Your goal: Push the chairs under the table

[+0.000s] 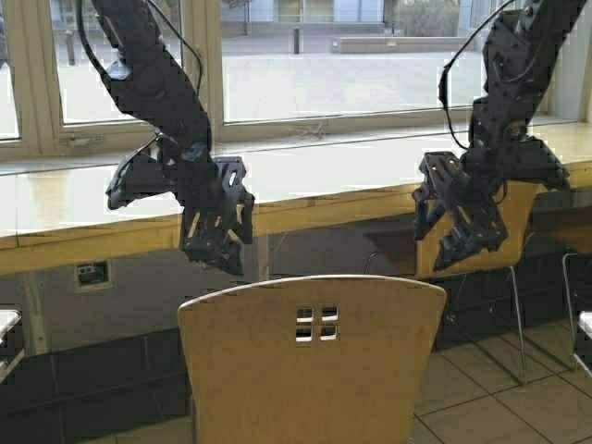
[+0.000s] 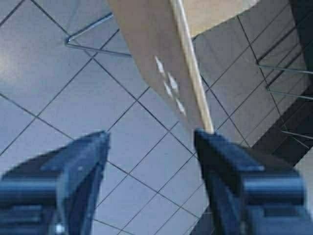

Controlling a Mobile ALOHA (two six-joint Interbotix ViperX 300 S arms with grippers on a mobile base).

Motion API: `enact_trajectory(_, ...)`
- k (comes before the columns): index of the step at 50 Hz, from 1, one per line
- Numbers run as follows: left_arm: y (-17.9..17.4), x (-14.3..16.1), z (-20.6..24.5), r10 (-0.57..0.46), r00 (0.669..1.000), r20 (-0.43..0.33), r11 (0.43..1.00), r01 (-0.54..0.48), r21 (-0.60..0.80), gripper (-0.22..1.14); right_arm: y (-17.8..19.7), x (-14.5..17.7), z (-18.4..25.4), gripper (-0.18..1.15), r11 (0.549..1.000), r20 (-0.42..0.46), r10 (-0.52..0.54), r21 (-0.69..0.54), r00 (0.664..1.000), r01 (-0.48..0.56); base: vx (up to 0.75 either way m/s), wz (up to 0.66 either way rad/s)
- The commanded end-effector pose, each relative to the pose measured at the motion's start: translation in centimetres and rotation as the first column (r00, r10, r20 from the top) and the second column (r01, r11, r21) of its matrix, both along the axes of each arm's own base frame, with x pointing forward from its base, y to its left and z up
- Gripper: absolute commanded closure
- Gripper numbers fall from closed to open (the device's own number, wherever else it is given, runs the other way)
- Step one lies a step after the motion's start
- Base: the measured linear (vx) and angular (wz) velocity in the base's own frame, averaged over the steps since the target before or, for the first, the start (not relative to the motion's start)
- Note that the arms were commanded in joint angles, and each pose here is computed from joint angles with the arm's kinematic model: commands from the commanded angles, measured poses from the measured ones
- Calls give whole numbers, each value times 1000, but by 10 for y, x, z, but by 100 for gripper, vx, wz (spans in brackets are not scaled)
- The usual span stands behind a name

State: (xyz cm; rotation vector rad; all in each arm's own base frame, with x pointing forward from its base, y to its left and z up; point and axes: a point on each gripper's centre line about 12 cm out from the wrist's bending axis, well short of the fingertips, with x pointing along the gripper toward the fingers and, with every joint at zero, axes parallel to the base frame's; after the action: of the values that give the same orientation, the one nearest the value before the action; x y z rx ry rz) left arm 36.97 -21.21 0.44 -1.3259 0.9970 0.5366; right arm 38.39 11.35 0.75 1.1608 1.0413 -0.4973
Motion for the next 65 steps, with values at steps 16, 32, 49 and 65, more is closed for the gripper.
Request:
enact_trajectory(16,3,-11,-25,14,998,-61,1000,-13,20,3,4,3,-12,7,1000,-21,9,8,1000,-9,16,1)
enact_trajectory(32,0,-16,-44,1,994,-109,1000,1,17,3,3,-3,-37,7,1000,-79,12,-1,997,-13,11,6)
enact_trajectory(49,-7,-15,-56,-6,992,-129,1000,7,11,3,1,-13,-65,7,1000,-149,9,-10,989,-10,9,7)
enact_trajectory(65,-16,-12,-84,-27,986,-164,1000,28,3,3,-1,-18,-96,7,1000,-206,-7,-20,978,3,7,6)
